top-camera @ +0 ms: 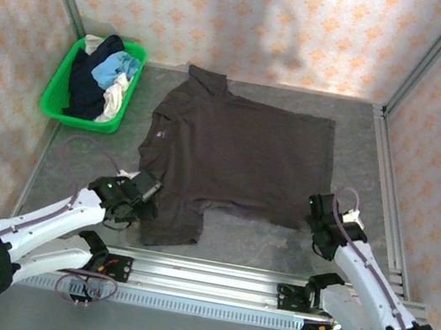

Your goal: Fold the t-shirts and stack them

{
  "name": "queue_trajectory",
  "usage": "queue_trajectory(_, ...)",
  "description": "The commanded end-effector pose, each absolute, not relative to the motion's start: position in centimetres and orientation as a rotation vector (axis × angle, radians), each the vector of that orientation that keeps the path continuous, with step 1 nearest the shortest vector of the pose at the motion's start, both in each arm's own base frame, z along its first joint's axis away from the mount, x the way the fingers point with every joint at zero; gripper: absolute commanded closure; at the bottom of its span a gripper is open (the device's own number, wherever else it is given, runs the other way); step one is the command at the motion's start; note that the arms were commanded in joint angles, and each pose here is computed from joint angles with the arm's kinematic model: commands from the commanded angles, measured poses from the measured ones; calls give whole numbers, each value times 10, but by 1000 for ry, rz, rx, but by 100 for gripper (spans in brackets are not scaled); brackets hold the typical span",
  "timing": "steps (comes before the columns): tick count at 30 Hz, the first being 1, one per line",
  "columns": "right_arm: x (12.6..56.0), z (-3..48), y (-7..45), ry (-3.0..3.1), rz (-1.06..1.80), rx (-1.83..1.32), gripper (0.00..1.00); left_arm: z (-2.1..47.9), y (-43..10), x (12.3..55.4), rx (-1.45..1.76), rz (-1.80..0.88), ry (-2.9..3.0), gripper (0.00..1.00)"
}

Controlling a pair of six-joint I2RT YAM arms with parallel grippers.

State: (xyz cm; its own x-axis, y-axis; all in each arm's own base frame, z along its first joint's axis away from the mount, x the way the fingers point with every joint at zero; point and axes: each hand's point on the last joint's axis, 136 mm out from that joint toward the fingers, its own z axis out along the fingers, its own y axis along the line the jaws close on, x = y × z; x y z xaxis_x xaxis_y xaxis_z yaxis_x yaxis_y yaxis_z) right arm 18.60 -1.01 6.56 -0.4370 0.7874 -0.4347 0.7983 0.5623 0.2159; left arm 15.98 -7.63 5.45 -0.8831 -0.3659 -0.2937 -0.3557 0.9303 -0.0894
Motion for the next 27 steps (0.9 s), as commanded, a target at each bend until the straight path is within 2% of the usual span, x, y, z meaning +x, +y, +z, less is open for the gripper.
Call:
queue_trajectory(1, 191, 68, -17, 2241, -39, 1310, 24, 44, -67, 143, -600, 56, 2782, 35)
queue_trajectory(4, 198, 64, -12, 2278, -46, 1300, 25, 45, -71, 136, -577, 55, 2776, 30)
queue_trajectory(7, 208, 63, -10, 2282, -42, 1281, 27, 48, -85, 134, -558, -34, 2737, 30)
queue_trajectory(11, 217, 58, -5, 2329, -55, 1252, 31, 38, -88, 124, -566, -40, 2743, 35)
queue_trajectory(16, 220, 46, -1, 2377, -75, 1241, 32, 17, -106, 126, -603, -122, 2751, 43)
queue_trajectory(21, 223, 42, 3, 2383, -40, 1240, 36, 14, -112, 126, -590, -106, 2776, 65)
queue_trajectory(26, 227, 41, 12, 2450, -22, 1194, 39, 23, -125, 132, -599, -265, 2731, 92)
queue_trajectory(27, 228, 41, 11, 2460, -38, 1182, 39, 29, -123, 133, -609, -287, 2707, 100)
